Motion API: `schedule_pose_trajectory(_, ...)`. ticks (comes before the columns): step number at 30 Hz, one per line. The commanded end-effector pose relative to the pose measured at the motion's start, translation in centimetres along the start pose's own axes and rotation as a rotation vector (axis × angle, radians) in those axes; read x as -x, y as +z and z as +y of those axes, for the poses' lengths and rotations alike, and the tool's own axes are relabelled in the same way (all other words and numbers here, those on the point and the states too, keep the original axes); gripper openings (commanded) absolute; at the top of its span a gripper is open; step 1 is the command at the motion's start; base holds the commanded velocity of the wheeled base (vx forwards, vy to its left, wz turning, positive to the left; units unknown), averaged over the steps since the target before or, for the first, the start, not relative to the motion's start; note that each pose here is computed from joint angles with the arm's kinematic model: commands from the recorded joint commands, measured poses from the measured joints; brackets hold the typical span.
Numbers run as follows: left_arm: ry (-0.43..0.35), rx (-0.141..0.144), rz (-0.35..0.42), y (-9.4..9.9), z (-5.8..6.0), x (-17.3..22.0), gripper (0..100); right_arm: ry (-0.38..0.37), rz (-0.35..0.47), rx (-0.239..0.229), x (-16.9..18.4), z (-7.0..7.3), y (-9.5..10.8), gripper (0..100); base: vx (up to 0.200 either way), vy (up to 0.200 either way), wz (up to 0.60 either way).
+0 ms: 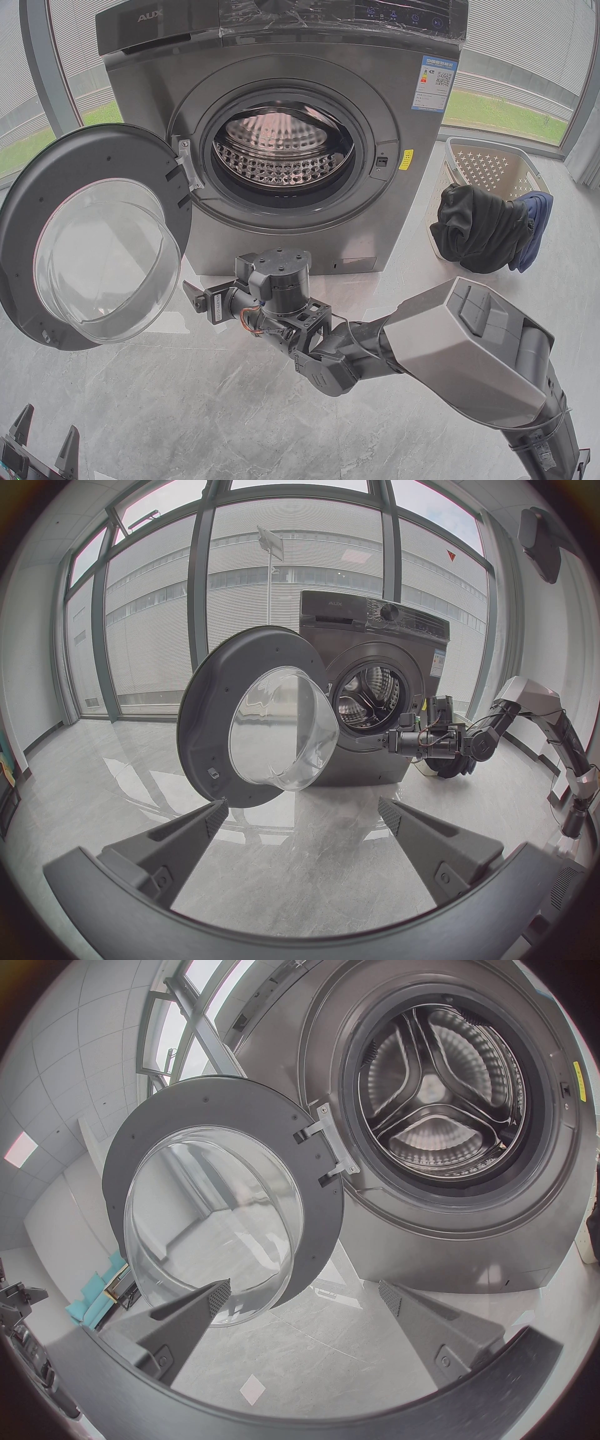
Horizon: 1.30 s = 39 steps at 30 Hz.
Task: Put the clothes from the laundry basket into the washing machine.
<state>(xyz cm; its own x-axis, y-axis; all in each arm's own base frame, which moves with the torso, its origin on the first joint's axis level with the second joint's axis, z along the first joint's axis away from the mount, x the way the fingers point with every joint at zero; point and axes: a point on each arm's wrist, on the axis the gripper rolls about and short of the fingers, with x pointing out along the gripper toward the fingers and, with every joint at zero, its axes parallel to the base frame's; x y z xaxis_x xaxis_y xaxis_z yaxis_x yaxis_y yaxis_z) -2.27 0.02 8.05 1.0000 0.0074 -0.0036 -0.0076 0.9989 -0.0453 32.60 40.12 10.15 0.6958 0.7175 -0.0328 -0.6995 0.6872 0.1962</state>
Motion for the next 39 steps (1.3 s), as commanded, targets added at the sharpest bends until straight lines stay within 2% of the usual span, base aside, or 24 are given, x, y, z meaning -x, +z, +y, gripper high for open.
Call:
schedule_pose_trajectory(1, 0.0, 0.001, 0.001, -0.4, 0.0, 0.0, 100, 0.008, -0.007, -0.001, -0.2, 0.9, -0.3, 100, 0.0, 0.0, 0.0)
schedule_pose_trajectory(6, 0.0, 0.001, 0.003, -0.4, 0.0, 0.0, 100, -0.01, -0.007, -0.001, 0.4, 0.5, 0.2, 100, 0.0, 0.0, 0.0)
schedule_pose_trajectory(8, 0.0, 0.001, 0.003, -0.4, 0.0, 0.0, 100, -0.025, -0.032, -0.002, 1.8, 0.1, 2.6, 100, 0.0, 0.0, 0.0)
schedule_pose_trajectory(12, 0.0, 0.001, 0.001, -0.4, 0.0, 0.0, 100, -0.119, -0.087, 0.002, 7.8, -2.9, 8.7, 100, 0.0, 0.0, 0.0)
schedule_pose_trajectory(16, 0.0, 0.001, 0.001, -0.4, 0.0, 0.0, 100, -0.214, -0.113, 0.038, 15.8, -6.0, 11.5, 100, 0.0, 0.0, 0.0)
schedule_pose_trajectory(17, 0.0, 0.001, 0.003, -0.4, 0.0, 0.0, 100, -0.217, -0.112, 0.039, 16.1, -6.1, 11.6, 100, 0.0, 0.0, 0.0)
schedule_pose_trajectory(18, 0.0, 0.001, 0.001, -0.4, 0.0, 0.0, 100, -0.276, -0.101, 0.062, 21.3, -7.3, 11.7, 100, 0.0, 0.0, 0.0)
schedule_pose_trajectory(22, 0.0, 0.001, 0.001, -0.4, 0.0, 0.0, 100, -0.348, -0.118, 0.065, 29.4, -7.7, 11.6, 100, 0.0, 0.0, 0.0)
schedule_pose_trajectory(24, 0.0, 0.001, 0.001, -0.4, 0.0, 0.0, 100, -0.414, -0.153, 0.07, 33.4, -8.2, 11.7, 100, 0.0, 0.0, 0.0)
schedule_pose_trajectory(25, 0.0, 0.001, 0.003, -0.4, 0.0, 0.0, 100, -0.427, -0.158, 0.071, 33.9, -8.4, 11.7, 100, 0.0, 0.0, 0.0)
schedule_pose_trajectory(27, 0.0, 0.001, 0.003, -0.4, 0.0, 0.0, 100, -0.545, -0.202, 0.1, 37.7, -9.2, 11.5, 100, 0.0, 0.0, 0.0)
schedule_pose_trajectory(28, 0.0, 0.001, 0.001, -0.4, 0.0, 0.0, 100, -0.569, -0.209, 0.115, 38.5, -9.3, 11.4, 100, 0.0, 0.0, 0.0)
schedule_pose_trajectory(29, 0.0, 0.001, 0.003, -0.4, 0.0, 0.0, 100, -0.618, -0.231, 0.151, 40.7, -9.1, 10.8, 100, 0.0, 0.0, 0.0)
schedule_pose_trajectory(31, 0.0, 0.001, 0.003, -0.4, 0.0, 0.0, 100, -0.657, -0.267, 0.184, 43.3, -8.3, 9.9, 100, 0.0, 0.0, 0.0)
schedule_pose_trajectory(34, 0.0, 0.001, 0.001, -0.4, 0.0, 0.0, 100, -0.69, -0.27, 0.195, 44.9, -7.9, 8.8, 100, 0.0, 0.0, 0.0)
schedule_pose_trajectory(35, 0.0, 0.001, 0.003, -0.4, 0.0, 0.0, 100, -0.749, -0.258, 0.196, 46.8, -7.3, 7.1, 100, 0.0, 0.0, 0.0)
schedule_pose_trajectory(39, 0.002, 0.001, 0.002, -0.4, 0.0, 0.0, 100, -0.797, -0.257, 0.198, 48.5, -6.6, 5.6, 100, 0.0, 0.0, 0.0)
